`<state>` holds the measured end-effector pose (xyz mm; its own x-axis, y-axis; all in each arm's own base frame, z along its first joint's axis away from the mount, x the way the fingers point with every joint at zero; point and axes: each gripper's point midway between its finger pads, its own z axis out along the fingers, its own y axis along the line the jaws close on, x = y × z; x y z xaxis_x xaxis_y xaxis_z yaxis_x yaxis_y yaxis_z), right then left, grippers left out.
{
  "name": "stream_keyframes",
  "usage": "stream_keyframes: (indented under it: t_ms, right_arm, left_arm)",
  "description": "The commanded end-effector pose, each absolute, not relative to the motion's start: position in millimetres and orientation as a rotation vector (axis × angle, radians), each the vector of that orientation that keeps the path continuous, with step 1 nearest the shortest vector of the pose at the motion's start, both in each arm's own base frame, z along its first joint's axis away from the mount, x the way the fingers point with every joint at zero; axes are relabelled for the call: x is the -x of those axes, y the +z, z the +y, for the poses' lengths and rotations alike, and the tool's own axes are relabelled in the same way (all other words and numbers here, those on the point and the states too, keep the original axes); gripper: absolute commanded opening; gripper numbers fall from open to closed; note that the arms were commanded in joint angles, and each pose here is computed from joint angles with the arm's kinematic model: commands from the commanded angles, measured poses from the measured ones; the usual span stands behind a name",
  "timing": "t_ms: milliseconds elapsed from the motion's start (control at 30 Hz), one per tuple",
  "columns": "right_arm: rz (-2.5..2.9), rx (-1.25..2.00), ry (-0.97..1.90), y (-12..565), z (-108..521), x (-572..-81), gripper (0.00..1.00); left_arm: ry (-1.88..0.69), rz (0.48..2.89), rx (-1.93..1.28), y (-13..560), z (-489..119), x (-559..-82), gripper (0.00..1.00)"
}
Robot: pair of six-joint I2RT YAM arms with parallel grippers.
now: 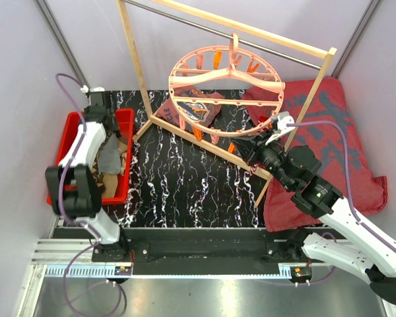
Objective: Clip the socks to the hanger
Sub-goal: Pick up the sock from the bin.
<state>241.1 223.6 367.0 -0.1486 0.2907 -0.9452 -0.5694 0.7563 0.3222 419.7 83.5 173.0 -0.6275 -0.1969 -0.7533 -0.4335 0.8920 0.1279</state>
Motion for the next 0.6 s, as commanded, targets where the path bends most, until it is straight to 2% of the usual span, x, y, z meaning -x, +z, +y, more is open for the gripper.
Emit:
stream_keyframes:
  t_ms: [0, 67, 333, 567]
  right_arm:
    - [1.533, 0.27, 0.757, 369, 224, -237, 0.13]
    - [1.537, 0.276, 0.757, 367, 225, -236, 0.13]
    - [1.547, 0.277, 0.744, 364, 224, -237, 0.13]
    - [1.565, 0.275, 0.724, 358, 223, -240, 0.13]
  left_arm:
    - [0.437, 2.285, 0.496, 153, 111, -451, 0.51]
    - [0.447, 2.298, 0.513, 145, 122, -459, 0.46]
    - [0.48, 2.383, 0.506, 96, 137, -489, 0.42]
    - [0.47, 2.426, 0.485, 77, 138, -493, 0.23]
